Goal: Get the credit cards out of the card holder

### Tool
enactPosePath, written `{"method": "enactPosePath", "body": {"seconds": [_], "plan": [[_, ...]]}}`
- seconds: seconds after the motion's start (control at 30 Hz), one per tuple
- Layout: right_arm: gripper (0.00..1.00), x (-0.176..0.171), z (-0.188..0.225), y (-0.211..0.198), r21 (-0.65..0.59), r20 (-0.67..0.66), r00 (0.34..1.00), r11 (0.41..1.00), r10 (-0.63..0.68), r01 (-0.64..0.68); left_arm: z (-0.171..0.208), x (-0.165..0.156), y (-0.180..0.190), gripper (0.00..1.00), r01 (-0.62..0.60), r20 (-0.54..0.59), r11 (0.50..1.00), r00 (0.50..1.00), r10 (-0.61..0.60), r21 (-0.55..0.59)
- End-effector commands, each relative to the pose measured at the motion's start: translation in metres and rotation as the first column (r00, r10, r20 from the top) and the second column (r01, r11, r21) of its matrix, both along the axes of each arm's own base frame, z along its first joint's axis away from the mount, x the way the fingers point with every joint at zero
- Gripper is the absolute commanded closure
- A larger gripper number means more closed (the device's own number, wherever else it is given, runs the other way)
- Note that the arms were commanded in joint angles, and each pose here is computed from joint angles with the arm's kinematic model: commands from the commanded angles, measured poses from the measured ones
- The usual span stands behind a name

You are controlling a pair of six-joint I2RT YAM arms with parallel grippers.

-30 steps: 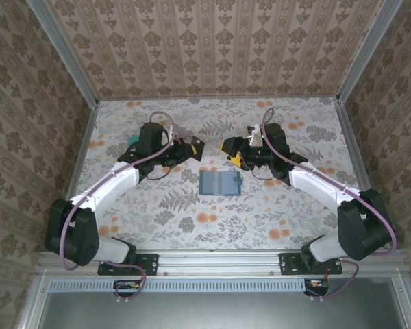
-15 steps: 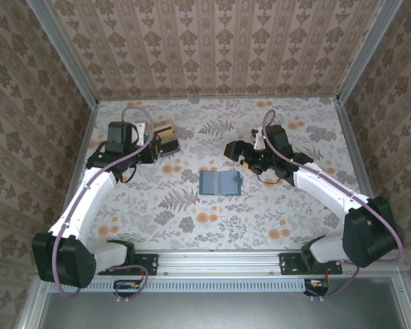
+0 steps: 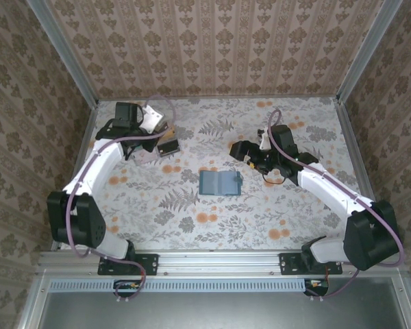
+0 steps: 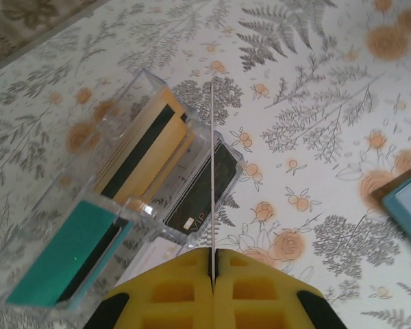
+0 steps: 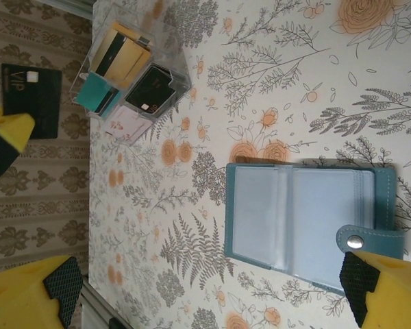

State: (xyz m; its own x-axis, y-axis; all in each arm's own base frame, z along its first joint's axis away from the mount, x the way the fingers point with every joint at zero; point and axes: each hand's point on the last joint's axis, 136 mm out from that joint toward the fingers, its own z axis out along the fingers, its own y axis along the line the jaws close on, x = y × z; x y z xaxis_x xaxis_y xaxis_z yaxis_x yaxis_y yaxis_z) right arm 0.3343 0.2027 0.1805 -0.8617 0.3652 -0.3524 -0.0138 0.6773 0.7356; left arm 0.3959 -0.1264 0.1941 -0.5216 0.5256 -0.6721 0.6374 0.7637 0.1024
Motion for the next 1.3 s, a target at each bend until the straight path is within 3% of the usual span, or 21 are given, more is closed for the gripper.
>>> {"method": "enactPosePath", "body": {"seconds": [0.0,0.13,0.33,1.27], "plan": [[0.01,-0.009,-0.004,-0.007,-0.025,-0.012,1.000,1.000,0.004,-0.004,-0.008,0.006,-0.007,1.00,0.197,0.026,0.977,0.979,-0.200,0.079],[0.00,-0.010,-0.006,-0.008,-0.028,-0.026,1.000,1.000,-0.002,0.001,-0.028,0.011,-0.010,1.00,0.312,-0.017,0.947,0.950,-0.311,0.077],[0.00,-0.008,-0.004,-0.007,-0.024,-0.028,1.000,1.000,-0.001,0.000,-0.041,0.008,-0.018,1.00,0.456,0.008,0.890,0.890,-0.456,0.005],[0.00,-0.004,0.000,0.002,0.055,-0.022,1.000,0.998,0.000,0.001,-0.103,0.042,0.001,1.00,0.546,-0.118,0.828,0.837,-0.534,0.125]]}}
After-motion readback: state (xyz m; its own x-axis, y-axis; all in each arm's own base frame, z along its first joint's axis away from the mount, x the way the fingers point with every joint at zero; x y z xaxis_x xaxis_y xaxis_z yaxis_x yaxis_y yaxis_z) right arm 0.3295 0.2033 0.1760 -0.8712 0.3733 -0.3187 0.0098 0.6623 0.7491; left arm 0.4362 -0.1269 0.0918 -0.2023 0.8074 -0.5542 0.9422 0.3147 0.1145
